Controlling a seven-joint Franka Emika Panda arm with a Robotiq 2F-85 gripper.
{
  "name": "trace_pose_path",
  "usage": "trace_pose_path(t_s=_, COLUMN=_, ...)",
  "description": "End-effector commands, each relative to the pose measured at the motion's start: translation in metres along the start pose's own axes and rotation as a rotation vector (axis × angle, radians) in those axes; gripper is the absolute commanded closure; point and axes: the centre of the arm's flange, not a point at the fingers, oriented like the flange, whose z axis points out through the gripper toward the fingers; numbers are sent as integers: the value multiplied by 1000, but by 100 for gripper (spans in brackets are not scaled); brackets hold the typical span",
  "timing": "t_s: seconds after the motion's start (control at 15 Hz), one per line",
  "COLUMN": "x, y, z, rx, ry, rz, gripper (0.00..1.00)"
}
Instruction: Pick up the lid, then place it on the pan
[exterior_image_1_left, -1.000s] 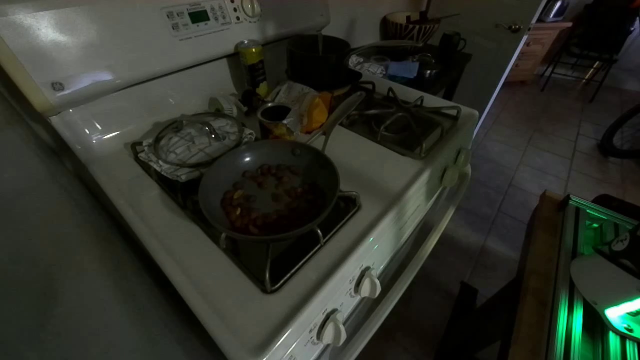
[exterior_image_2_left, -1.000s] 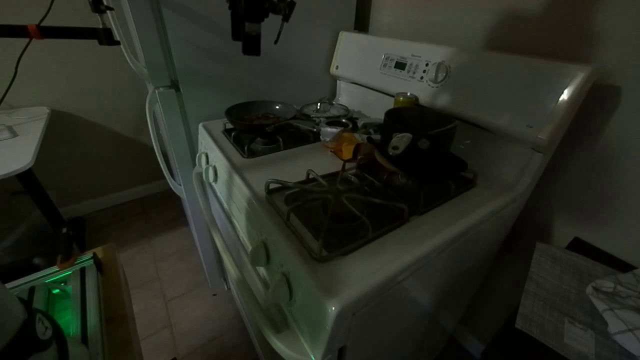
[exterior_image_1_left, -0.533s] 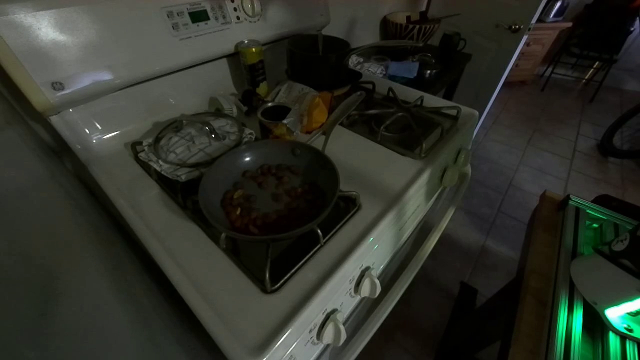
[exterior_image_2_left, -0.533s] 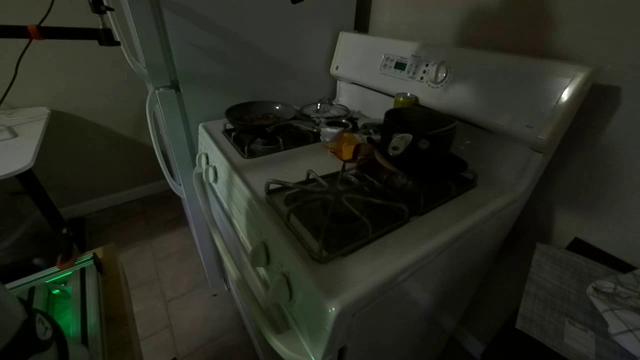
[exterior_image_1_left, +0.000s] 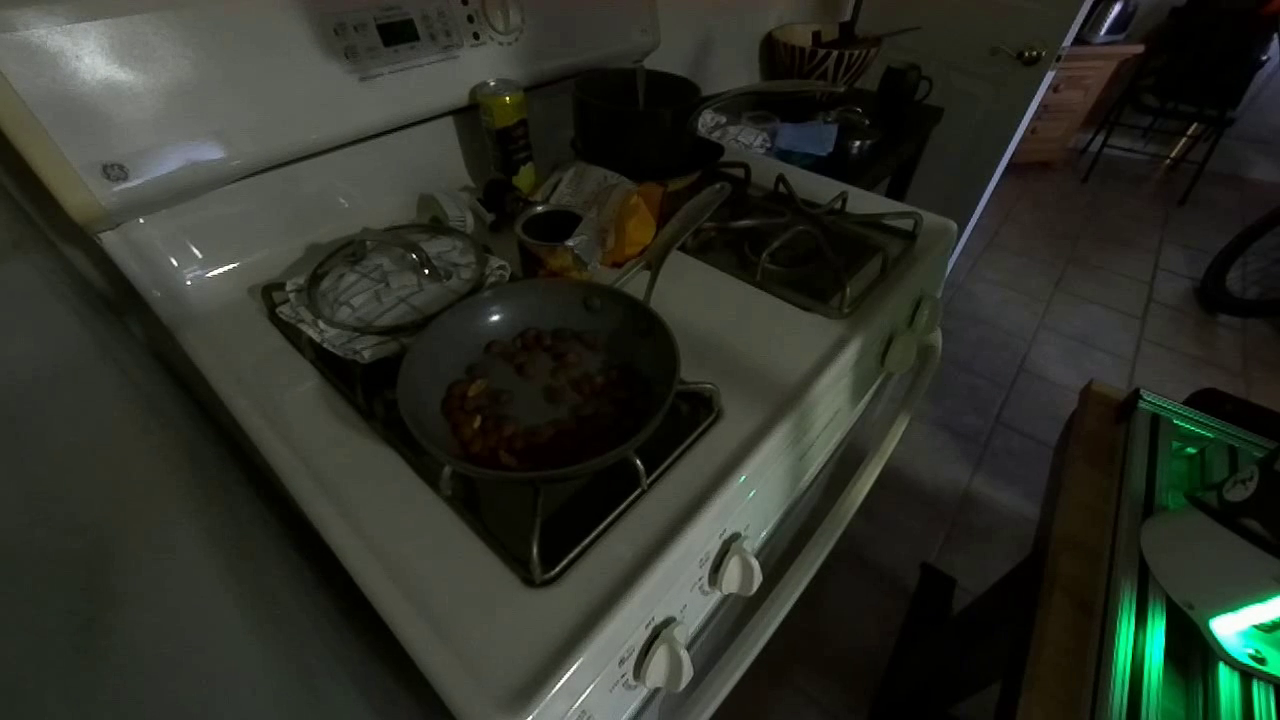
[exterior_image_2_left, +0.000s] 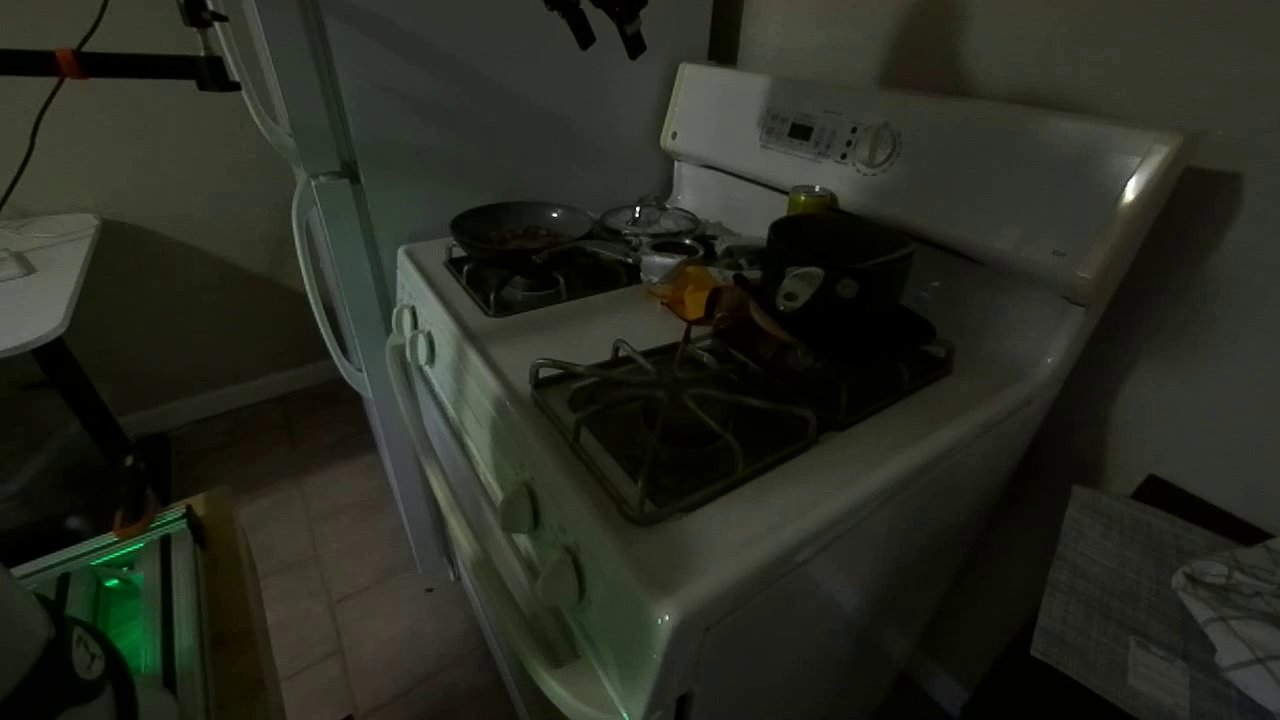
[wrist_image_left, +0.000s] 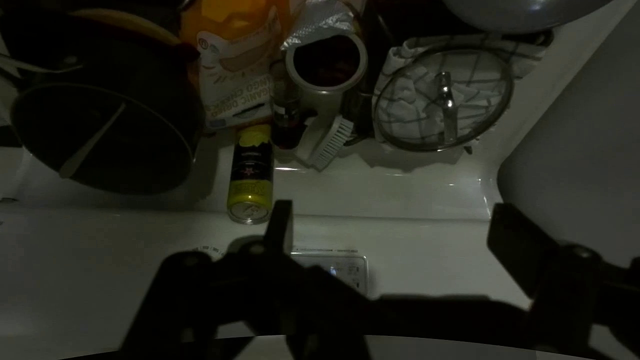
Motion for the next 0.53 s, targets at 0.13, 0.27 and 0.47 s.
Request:
trace_pose_path(t_s=0.13, x=6, y=2, z=-3, rx=0, ry=12, rz=5, gripper=0)
trace_pose_path(t_s=0.27, x=8, y=2, z=-5, rx=0, ry=16, rz=5, gripper=0)
trace_pose_path(t_s=0.47, x=10, y=-31, z=44, rx=38, ry=-34, rz=-45, gripper=0)
